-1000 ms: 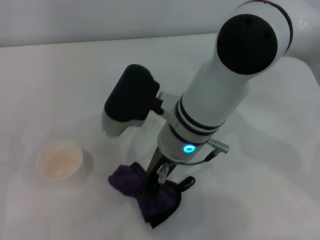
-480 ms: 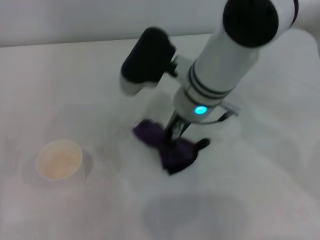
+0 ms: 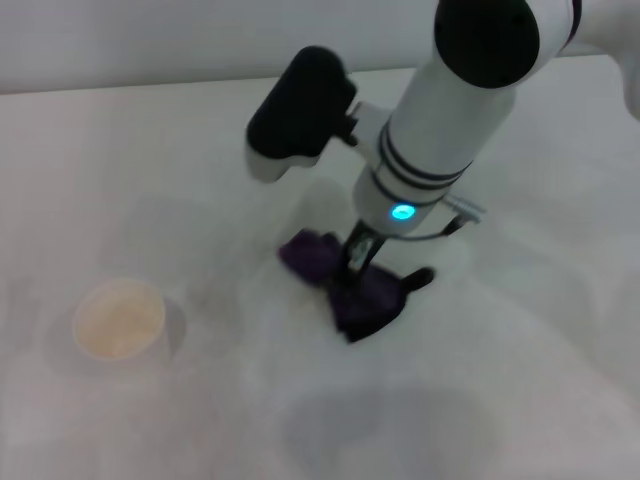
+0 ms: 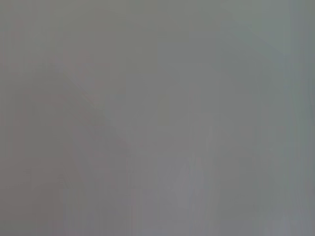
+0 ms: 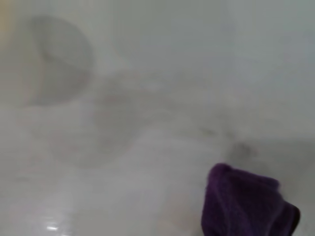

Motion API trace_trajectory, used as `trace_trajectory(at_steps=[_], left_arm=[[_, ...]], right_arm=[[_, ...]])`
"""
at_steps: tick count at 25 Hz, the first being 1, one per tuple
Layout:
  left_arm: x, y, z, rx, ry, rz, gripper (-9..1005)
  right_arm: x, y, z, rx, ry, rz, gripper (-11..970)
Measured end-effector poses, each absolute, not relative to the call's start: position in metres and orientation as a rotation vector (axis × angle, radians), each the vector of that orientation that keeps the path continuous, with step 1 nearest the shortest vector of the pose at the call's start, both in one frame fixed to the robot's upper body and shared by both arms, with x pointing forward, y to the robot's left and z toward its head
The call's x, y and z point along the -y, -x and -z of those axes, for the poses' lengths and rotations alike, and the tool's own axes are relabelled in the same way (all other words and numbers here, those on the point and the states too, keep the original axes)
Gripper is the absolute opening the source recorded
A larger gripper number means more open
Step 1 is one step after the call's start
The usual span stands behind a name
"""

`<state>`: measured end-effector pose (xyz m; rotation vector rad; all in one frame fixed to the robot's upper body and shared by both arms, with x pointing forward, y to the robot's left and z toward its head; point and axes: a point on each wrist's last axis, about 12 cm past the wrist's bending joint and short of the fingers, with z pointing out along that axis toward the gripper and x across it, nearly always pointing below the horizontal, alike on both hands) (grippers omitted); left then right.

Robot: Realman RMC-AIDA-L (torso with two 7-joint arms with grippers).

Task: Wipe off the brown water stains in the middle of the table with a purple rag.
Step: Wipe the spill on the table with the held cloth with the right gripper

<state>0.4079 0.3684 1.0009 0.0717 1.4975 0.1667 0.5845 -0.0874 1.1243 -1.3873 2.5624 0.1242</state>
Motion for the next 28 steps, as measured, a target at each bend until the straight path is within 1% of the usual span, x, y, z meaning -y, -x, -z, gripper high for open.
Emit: trace_trajectory(at_steps=[7,11,14,17,24,26,28], left_arm=[[-0.368,-0.410,-1.002,-1.494,-0.076,-0.164,892],[-0.368,-0.411,-1.002,-1.492,-0.082,-0.167,892],[-0.368,-0.411,-1.001,-1.497,-0.090,-0.177,892],[-0.369,-0.410,-1.000,-1.508,-0.089,-0.185,892],[-0.369,-0.413,-1.001,-1.510,-0.092,-0.187,891],[-0.369,-0.414,-1.001,-1.509,-0.090,-0.187,891],[-0.369,-0.415,-1.001,-1.507,-0.089,-0.187,891]], right_arm=[[0.062,-0.549,-1.115,-2.525,1.601,-0.307,109],[0.057,-0.541,-1.113,-2.516,1.655,-0.400,111],[0.061,-0.547,-1.111,-2.531,1.617,-0.391,113],[0.067,-0.561,-1.115,-2.542,1.546,-0.350,115],[0.095,-0.594,-1.121,-2.606,1.373,-0.088,119],[0.100,-0.600,-1.121,-2.617,1.344,-0.029,120],[0.100,-0.600,-1.121,-2.615,1.348,-0.030,121]])
